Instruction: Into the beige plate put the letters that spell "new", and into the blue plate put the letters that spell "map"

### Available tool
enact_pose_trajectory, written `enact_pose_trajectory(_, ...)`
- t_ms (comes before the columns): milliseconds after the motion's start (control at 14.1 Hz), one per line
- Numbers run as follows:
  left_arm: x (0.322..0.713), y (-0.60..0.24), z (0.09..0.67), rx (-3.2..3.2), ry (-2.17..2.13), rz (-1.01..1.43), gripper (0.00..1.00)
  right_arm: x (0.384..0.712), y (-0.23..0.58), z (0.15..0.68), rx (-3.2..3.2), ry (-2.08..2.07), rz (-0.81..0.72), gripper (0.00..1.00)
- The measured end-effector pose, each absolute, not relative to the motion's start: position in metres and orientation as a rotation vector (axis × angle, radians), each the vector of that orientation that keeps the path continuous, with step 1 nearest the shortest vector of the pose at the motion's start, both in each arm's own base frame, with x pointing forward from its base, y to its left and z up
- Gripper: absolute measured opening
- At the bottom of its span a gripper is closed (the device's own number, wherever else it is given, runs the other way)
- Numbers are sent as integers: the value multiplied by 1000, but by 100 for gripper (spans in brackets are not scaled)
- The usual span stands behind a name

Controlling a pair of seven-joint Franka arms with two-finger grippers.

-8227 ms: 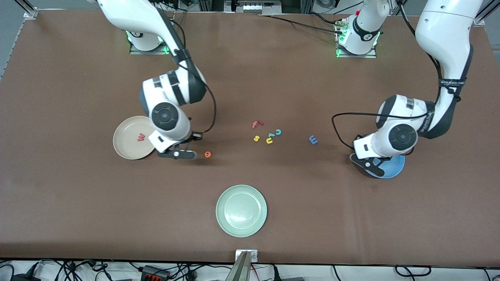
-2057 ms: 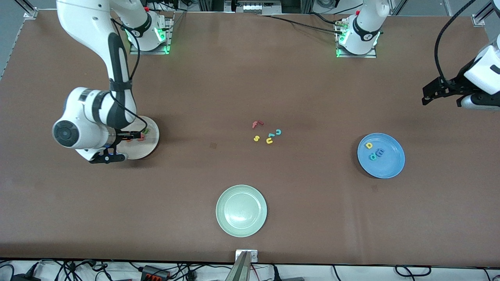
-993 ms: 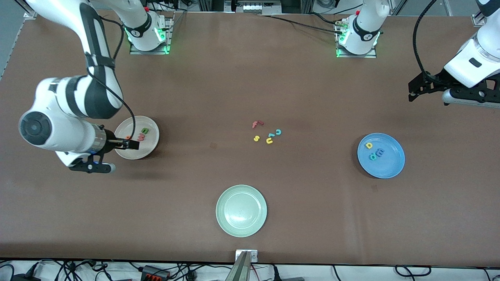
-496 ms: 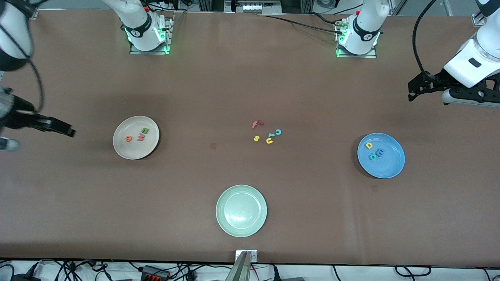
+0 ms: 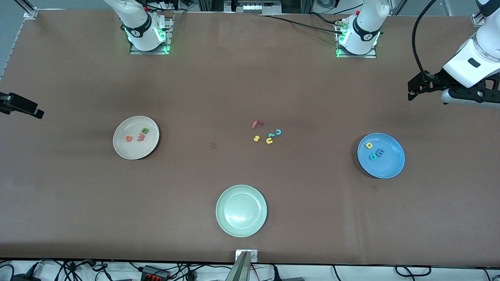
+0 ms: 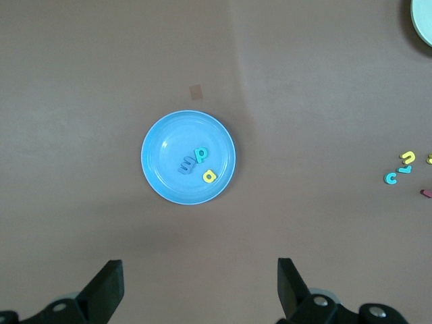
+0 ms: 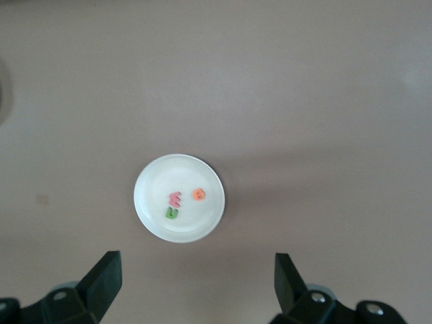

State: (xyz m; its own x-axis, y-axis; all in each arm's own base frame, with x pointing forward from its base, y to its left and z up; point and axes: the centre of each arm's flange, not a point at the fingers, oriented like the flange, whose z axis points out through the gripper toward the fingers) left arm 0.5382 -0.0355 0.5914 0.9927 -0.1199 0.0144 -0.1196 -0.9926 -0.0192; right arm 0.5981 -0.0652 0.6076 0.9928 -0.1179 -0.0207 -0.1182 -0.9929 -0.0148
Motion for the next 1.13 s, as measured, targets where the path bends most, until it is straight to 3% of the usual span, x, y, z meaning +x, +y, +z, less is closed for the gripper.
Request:
enact_pose_trajectory(355, 538, -36, 591, -3118, 187, -22, 100, 595, -64, 594, -3127, 171, 69, 100)
enact_pose_trajectory(1135, 538, -35, 591, -3118, 187, -15, 100, 554, -52, 598, -3141, 116, 74, 100)
